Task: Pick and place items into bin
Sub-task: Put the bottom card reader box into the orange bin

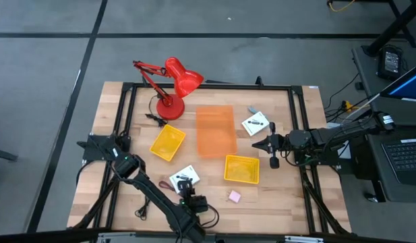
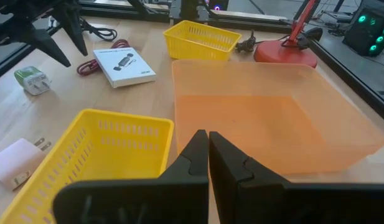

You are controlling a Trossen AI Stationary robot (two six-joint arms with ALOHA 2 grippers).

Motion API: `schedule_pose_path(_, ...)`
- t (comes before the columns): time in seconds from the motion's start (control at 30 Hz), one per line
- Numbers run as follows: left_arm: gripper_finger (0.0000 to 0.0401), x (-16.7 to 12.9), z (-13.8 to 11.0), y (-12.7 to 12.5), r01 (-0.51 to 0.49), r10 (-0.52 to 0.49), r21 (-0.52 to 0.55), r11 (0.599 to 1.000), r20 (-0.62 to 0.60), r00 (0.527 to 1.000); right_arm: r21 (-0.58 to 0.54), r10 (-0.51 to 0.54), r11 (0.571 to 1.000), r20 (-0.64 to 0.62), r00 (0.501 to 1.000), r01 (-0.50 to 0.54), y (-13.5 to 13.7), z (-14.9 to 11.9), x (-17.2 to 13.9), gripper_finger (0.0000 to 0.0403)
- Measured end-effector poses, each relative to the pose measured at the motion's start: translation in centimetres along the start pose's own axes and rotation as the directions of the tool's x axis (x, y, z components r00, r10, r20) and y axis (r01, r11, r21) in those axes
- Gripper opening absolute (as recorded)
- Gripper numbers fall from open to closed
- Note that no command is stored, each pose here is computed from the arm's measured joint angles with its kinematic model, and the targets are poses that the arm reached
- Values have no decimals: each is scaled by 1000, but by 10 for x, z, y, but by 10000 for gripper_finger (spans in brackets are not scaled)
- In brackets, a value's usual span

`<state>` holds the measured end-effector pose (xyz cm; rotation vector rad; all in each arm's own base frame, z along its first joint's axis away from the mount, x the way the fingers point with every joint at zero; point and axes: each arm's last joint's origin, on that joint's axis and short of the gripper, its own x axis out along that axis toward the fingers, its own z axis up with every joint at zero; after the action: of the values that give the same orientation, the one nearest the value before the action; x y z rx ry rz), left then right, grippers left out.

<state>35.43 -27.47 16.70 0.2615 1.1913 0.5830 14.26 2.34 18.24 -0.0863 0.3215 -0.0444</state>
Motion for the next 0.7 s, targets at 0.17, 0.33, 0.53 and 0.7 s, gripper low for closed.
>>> schedule_pose_path(0.17, 158, -11, -12, 6, -68, 67, -66, 996, -16, 998, 0, 0, 1000, 0, 1000, 0, 0, 0, 0, 0)
schedule_pose_path(0.33, 153, -22, -21, 3, -62, 63, -139, 988, 4, 998, 0, 0, 1000, 0, 1000, 0, 0, 0, 0, 0)
schedule_pose_path(0.53, 147, -30, -27, 1, -50, 57, -195, 980, 30, 998, 4, 0, 1000, 2, 1000, 0, 0, 0, 0, 0)
schedule_pose_path(0.7, 146, -31, -28, 1, -48, 56, -199, 979, 31, 998, 7, 0, 1000, 12, 1000, 0, 0, 1, 0, 0)
